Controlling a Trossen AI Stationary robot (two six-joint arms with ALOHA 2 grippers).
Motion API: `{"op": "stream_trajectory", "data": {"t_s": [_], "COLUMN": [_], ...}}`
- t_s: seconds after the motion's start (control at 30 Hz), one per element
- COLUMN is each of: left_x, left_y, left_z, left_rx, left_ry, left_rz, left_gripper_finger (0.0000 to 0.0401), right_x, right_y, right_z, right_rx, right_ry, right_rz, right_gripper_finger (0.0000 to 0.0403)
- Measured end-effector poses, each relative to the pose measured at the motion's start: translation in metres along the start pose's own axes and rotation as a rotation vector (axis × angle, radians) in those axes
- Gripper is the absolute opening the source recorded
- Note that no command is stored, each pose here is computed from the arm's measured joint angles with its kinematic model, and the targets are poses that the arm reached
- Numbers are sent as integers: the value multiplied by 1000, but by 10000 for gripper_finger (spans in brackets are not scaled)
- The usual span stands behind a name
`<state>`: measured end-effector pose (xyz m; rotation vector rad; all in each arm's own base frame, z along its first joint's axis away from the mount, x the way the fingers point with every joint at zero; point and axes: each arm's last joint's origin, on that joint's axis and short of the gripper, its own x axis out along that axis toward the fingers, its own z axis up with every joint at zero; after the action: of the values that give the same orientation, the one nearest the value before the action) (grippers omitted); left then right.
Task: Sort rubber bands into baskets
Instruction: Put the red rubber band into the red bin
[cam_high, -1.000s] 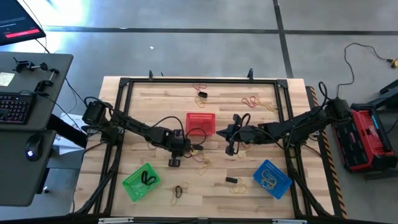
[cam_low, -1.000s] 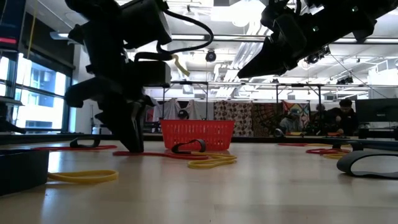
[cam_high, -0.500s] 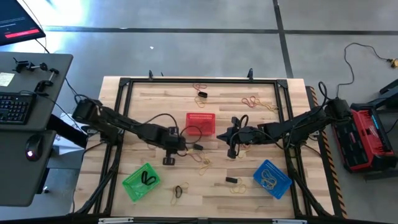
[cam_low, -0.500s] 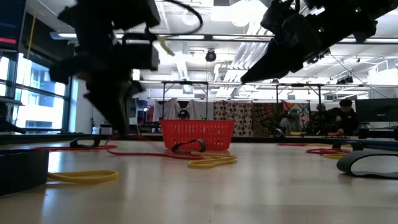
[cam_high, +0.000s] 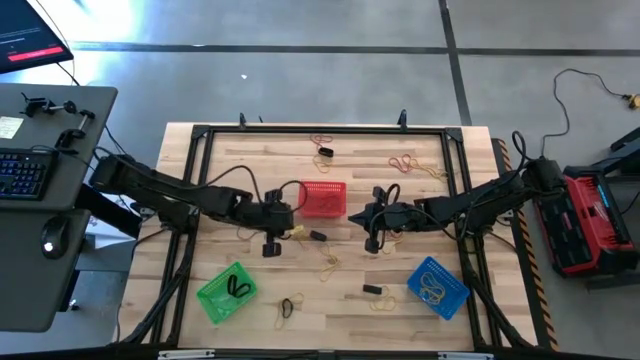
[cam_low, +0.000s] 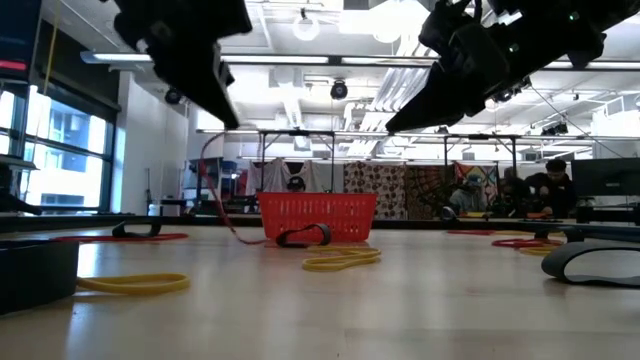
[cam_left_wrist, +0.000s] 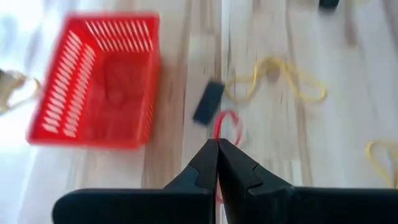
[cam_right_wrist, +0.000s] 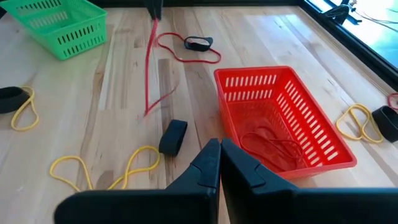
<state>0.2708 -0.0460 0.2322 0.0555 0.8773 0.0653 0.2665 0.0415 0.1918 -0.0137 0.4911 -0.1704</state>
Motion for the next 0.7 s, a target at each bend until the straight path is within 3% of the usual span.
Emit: {"op": "stream_trajectory", "data": {"t_s": [0.23,0.7], "left_x": [-6,-18], "left_y": [15,67], "left_z": [17,56], "left_rx": [-64,-25], "left_ry": [-129,-303], "left_rz": [36,136], "left_gripper_finger": [0,0], "right_x": [0,0], "right_y": [0,0], "right_z": [3,3], "right_rx": [9,11], "right_ry": [-27,-33], "right_rz": [3,4], "right_gripper_finger": [0,0]}}
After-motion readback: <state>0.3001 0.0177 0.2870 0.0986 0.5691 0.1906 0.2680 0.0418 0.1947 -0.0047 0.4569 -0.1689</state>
